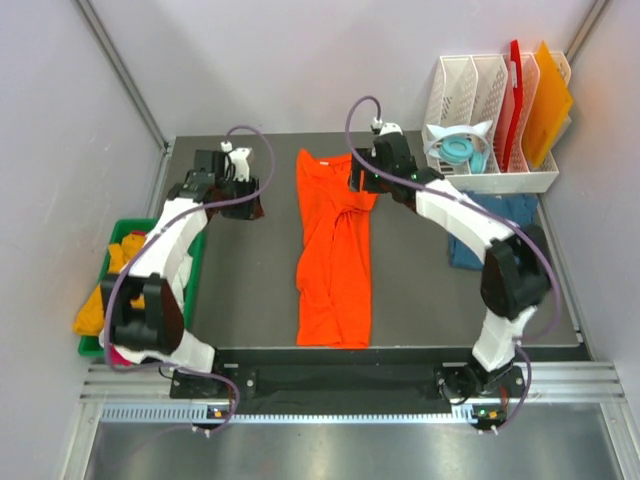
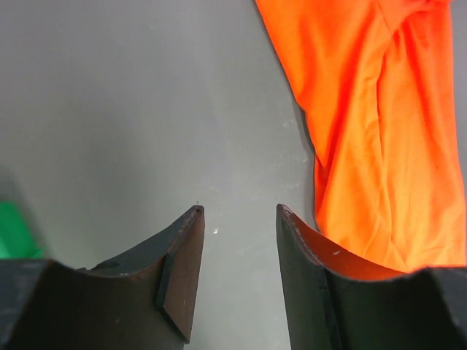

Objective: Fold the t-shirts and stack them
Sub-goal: Grab the bottom of the folded rectangular tshirt with both arms

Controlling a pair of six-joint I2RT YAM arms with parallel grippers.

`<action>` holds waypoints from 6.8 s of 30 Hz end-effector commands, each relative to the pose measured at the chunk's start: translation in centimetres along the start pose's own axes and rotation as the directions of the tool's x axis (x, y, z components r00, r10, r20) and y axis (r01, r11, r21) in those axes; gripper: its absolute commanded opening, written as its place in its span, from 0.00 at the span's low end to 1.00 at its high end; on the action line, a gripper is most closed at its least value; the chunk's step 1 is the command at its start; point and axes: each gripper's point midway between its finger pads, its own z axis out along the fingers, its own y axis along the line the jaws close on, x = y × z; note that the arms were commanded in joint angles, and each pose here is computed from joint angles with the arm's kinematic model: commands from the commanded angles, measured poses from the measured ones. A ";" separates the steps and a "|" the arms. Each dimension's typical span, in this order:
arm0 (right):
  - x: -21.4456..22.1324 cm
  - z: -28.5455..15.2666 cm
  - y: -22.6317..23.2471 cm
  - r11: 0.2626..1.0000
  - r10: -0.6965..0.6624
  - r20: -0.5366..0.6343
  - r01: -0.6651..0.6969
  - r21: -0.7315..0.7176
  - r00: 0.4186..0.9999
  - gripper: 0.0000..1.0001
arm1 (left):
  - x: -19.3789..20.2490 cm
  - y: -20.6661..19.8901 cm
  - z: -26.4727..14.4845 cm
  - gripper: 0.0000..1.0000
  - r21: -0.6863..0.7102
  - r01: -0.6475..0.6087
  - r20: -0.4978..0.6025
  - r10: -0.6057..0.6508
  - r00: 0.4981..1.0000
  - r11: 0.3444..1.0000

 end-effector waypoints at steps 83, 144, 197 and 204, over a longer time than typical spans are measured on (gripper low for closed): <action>1.3 -16.2 -5.0 0.979 -0.042 0.315 -0.024 0.203 0.948 1.00 | 4.3 11.0 2.4 0.99 -0.316 0.113 0.663 0.134 0.737 0.942; 20.0 -17.8 -3.3 0.972 -0.135 0.013 0.130 0.195 0.991 1.00 | 27.1 -14.3 -1.8 0.51 -0.231 0.246 0.022 -0.247 0.969 0.941; 35.4 -18.2 2.0 0.999 -0.029 -0.296 0.041 0.035 0.955 0.51 | 31.3 -14.7 -0.5 0.00 -0.260 0.217 -0.130 -0.257 0.958 0.941; 36.9 -18.1 1.7 0.998 -0.021 -0.348 0.039 0.043 0.937 0.38 | 31.3 -14.6 -0.6 0.00 -0.263 0.214 -0.129 -0.254 0.959 0.941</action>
